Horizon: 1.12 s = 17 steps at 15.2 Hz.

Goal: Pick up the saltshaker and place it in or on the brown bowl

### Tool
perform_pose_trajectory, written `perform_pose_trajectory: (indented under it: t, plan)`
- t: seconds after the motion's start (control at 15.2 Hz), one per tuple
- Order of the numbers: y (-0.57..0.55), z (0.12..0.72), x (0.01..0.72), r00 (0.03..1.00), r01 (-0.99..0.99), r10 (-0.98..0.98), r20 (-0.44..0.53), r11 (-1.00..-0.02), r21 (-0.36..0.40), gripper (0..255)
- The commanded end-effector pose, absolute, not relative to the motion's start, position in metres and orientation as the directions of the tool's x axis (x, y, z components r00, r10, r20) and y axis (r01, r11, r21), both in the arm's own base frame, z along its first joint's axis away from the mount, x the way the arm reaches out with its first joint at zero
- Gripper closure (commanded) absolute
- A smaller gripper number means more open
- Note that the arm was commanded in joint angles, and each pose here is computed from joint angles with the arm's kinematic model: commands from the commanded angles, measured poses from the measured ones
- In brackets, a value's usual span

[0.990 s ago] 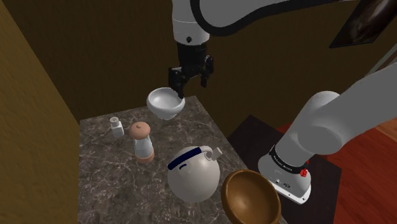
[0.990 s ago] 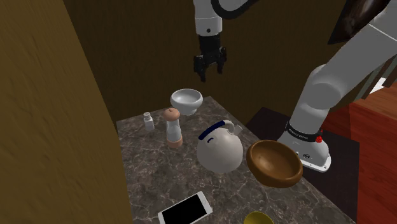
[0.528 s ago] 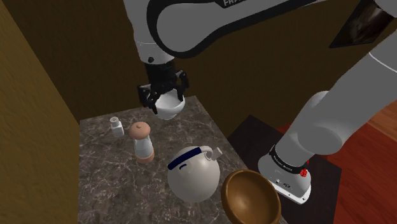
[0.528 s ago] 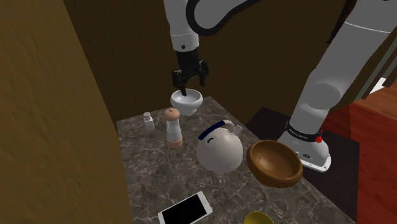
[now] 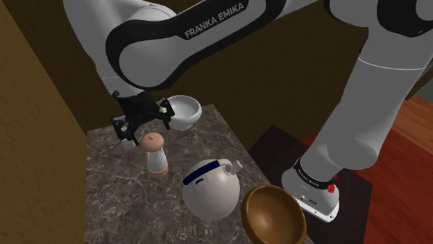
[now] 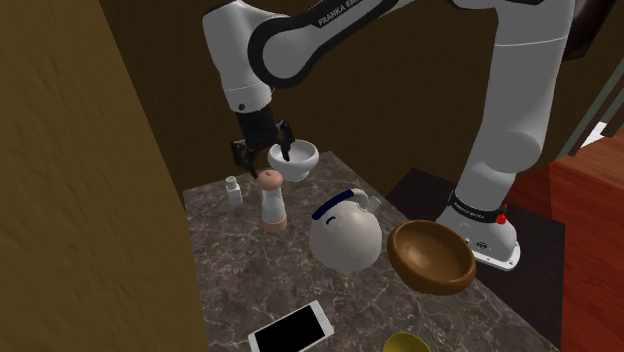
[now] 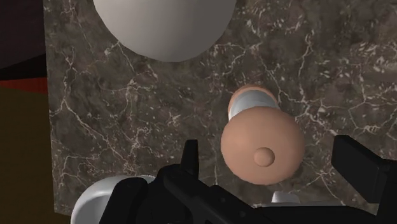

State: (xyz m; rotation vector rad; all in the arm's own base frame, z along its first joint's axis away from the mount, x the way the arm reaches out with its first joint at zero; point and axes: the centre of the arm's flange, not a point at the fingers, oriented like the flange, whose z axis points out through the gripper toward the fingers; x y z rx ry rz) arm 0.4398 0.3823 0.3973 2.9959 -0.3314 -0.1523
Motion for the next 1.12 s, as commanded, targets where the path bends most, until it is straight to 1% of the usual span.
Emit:
perform_pose_trajectory:
  t: [0.0,0.46,0.92,0.99,1.06]
  plan:
    - [0.389,0.386,0.442,0.970,-0.216,-0.229,-0.087,-0.967,0.136,0]
    - [0.385,0.352,0.438,0.970,-0.216,-0.229,-0.087,-0.967,0.136,0]
    - [0.385,0.352,0.438,0.970,-0.216,-0.229,-0.087,-0.967,0.136,0]
    - [0.385,0.352,0.438,0.970,-0.216,-0.229,-0.087,-0.967,0.136,255]
    - [0.385,0.352,0.438,0.970,-0.216,-0.229,-0.087,-0.967,0.136,255]
